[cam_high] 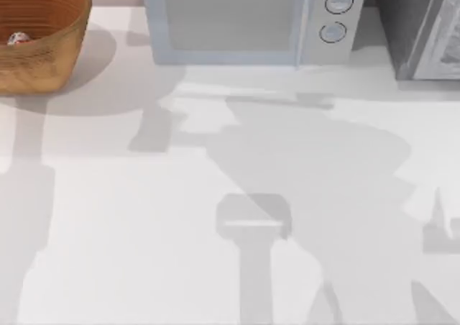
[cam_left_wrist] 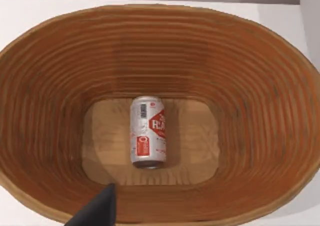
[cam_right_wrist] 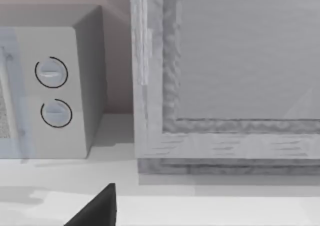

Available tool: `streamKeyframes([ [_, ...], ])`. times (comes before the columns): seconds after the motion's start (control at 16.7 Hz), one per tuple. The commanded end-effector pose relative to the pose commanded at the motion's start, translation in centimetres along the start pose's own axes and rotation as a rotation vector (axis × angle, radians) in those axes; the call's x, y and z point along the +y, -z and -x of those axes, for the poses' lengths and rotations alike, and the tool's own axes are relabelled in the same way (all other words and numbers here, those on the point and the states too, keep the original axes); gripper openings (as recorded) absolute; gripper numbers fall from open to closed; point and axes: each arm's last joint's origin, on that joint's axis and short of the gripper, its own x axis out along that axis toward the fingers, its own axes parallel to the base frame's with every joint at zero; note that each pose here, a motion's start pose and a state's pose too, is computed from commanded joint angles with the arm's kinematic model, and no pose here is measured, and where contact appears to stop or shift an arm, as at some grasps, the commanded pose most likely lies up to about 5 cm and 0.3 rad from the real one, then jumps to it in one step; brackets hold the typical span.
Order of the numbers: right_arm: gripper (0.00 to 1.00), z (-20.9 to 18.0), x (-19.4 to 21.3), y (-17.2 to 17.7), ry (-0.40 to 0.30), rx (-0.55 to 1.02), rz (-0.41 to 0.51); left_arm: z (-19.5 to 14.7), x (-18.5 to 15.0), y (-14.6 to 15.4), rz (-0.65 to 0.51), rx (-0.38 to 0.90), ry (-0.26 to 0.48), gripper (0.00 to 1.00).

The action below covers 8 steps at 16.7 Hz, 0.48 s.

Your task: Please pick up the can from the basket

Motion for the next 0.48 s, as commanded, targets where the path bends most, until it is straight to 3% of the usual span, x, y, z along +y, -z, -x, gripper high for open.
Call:
streamKeyframes([
  [0.24, 1.00, 0.0, 0.0, 0.0, 0.000, 0.000, 0.000, -8.7, 2.9, -2.0, 0.035, 0.174, 0.037, 1.00],
  [0.48, 1.00, 0.0, 0.0, 0.0, 0.000, 0.000, 0.000, -16.1, 5.1, -0.8, 0.068, 0.313, 0.074, 1.00],
])
